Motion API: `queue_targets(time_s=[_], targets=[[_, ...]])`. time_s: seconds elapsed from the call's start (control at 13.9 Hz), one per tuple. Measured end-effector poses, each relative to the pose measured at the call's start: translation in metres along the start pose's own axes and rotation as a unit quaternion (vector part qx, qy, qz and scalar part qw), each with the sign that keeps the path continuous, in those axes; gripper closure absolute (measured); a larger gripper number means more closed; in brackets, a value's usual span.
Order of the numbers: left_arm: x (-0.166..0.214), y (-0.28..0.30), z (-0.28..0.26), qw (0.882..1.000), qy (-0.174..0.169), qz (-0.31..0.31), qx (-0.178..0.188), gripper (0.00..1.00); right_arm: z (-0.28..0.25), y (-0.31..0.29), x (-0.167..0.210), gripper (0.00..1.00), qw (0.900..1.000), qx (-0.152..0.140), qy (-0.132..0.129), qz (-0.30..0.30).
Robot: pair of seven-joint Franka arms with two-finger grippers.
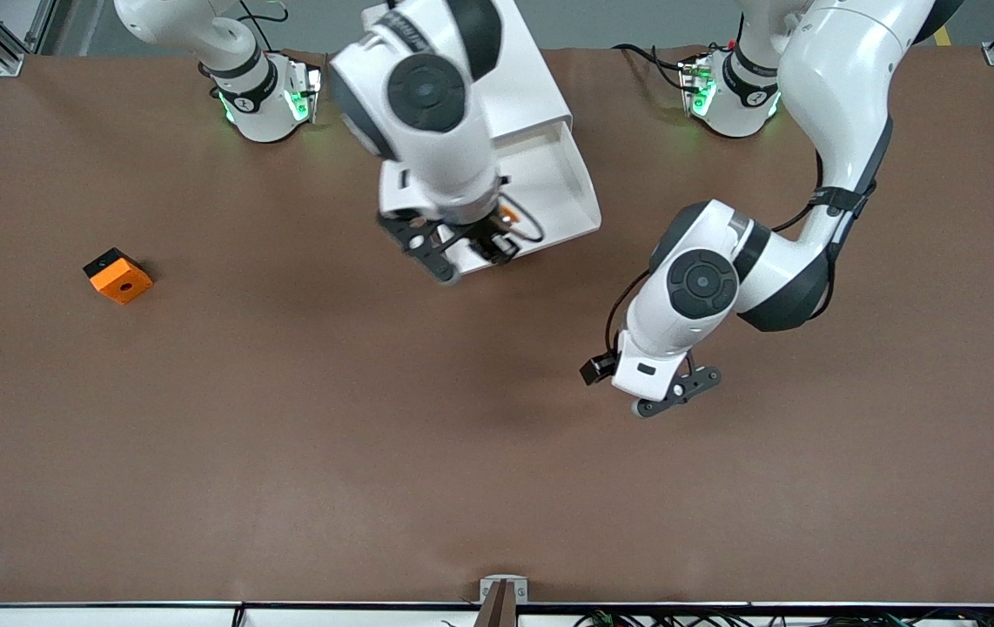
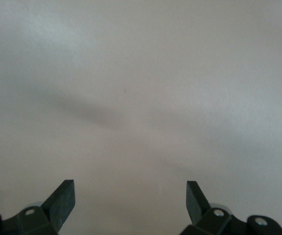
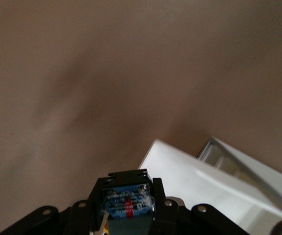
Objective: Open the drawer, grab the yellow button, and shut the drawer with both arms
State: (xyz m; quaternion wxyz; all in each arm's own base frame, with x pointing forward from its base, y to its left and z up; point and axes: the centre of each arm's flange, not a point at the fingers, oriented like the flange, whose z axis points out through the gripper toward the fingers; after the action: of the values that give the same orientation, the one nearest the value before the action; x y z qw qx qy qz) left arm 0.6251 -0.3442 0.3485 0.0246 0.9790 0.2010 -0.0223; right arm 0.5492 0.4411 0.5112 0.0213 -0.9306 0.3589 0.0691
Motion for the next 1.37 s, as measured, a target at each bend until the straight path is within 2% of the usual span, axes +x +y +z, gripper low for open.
queue_targets(time_s=[0.29,0.43,0.65,1.01,1.37], targets=[[-0.053,0.024,0.008,0.998,-0.028,0.041,0.032,0.00,-0.040,0.063,0.137,0.58,0.996,-0.016,-0.011,-0.086],[-0.076,0.037,0.010,0.997,-0.032,0.059,0.039,0.00,-0.037,0.090,0.191,0.58,0.990,-0.035,0.003,-0.135],[-0.104,0.051,0.010,0.995,-0.039,0.082,0.042,0.00,-0.024,0.123,0.251,0.58,0.984,-0.052,0.008,-0.172],[-0.143,0.065,0.003,0.993,-0.064,0.093,0.044,0.00,0.001,0.196,0.363,0.58,0.973,-0.044,0.029,-0.226],[-0.157,0.069,0.002,0.991,-0.104,0.084,0.031,0.00,0.062,0.259,0.435,0.58,0.963,-0.030,0.061,-0.261]])
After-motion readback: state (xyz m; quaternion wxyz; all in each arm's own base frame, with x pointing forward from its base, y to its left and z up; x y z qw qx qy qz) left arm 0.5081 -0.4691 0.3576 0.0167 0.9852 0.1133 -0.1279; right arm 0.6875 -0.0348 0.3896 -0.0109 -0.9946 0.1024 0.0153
